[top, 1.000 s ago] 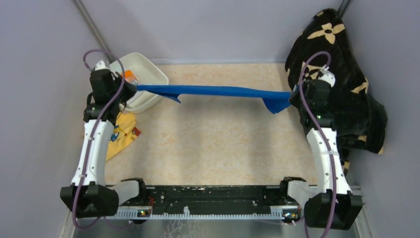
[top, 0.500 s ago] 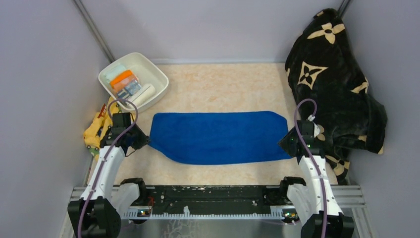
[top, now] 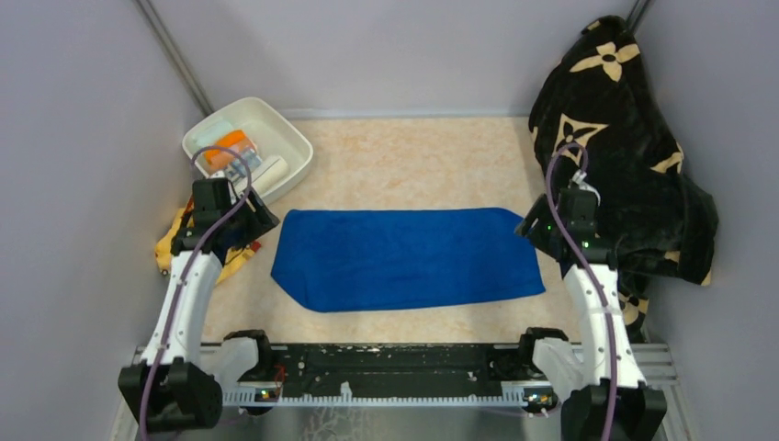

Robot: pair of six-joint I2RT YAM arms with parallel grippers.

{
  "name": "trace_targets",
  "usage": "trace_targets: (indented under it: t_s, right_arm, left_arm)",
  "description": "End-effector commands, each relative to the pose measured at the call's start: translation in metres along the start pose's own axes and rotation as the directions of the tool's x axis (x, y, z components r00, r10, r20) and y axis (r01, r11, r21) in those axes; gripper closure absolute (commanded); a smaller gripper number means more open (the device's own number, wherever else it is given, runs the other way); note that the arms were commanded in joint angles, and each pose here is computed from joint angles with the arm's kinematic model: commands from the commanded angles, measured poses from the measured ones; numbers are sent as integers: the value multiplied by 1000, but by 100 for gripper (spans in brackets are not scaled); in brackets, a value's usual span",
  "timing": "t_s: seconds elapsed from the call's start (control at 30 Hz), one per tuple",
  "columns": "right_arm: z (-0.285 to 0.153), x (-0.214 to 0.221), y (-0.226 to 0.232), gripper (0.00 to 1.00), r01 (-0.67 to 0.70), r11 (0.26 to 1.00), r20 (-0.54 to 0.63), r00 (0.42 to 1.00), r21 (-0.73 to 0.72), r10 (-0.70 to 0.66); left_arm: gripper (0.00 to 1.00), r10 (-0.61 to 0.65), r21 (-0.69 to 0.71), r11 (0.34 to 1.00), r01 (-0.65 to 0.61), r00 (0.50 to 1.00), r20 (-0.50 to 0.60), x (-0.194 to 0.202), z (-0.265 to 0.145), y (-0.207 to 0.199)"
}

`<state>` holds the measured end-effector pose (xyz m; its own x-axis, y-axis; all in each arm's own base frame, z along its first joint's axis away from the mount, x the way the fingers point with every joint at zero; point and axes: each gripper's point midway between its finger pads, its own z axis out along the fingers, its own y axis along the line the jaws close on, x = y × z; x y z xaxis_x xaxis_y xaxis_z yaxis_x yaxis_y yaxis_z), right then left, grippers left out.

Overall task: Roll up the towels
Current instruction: Flatten out the towel at the center of the board.

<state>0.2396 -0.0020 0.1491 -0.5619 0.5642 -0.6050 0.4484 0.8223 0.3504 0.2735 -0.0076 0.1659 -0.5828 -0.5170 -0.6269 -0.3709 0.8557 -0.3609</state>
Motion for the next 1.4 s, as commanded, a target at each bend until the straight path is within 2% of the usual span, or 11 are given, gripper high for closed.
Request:
trace_targets:
  t_s: [0.0, 0.13, 0.33, 0.53, 0.8, 0.93, 1.1, 1.23, 1.37]
  right_arm:
    - [13, -36, 31, 36, 184, 977, 32, 983, -109, -181]
    - [43, -16, 37, 40, 163, 973, -77, 981, -163, -177]
    - [72, 10, 41, 43, 139, 979, -216, 961, -152, -170]
    - [99, 43, 34, 44, 156, 981, -276, 944, -114, -182]
    - [136, 37, 34, 46, 196, 978, -320, 924, -75, -210]
    - [135, 6, 46, 46, 256, 963, -245, 931, -81, -269]
    - [141, -42, 51, 46, 354, 935, -186, 919, -10, -349]
    - [162, -44, 48, 49, 376, 927, -240, 900, 4, -364]
    - [175, -26, 49, 51, 350, 936, -308, 888, -24, -340]
  left_arm:
    - [29, 117, 140, 985, -102, 988, -98, -3, 21, -29]
    - [29, 183, 201, 970, -139, 958, -220, 25, 48, -50]
    - [28, 236, 183, 966, -181, 908, -347, 51, 83, -63]
    - [25, 220, 144, 974, -177, 898, -382, 77, 117, -57]
    - [25, 220, 51, 974, -221, 868, -446, 82, 162, -45]
    - [24, 283, 41, 956, -289, 882, -376, 56, 162, -47]
    - [24, 367, -27, 914, -404, 855, -366, 29, 174, -41]
    - [25, 387, 12, 910, -415, 838, -384, 31, 180, -48]
    - [26, 366, 12, 915, -403, 818, -444, 54, 178, -35]
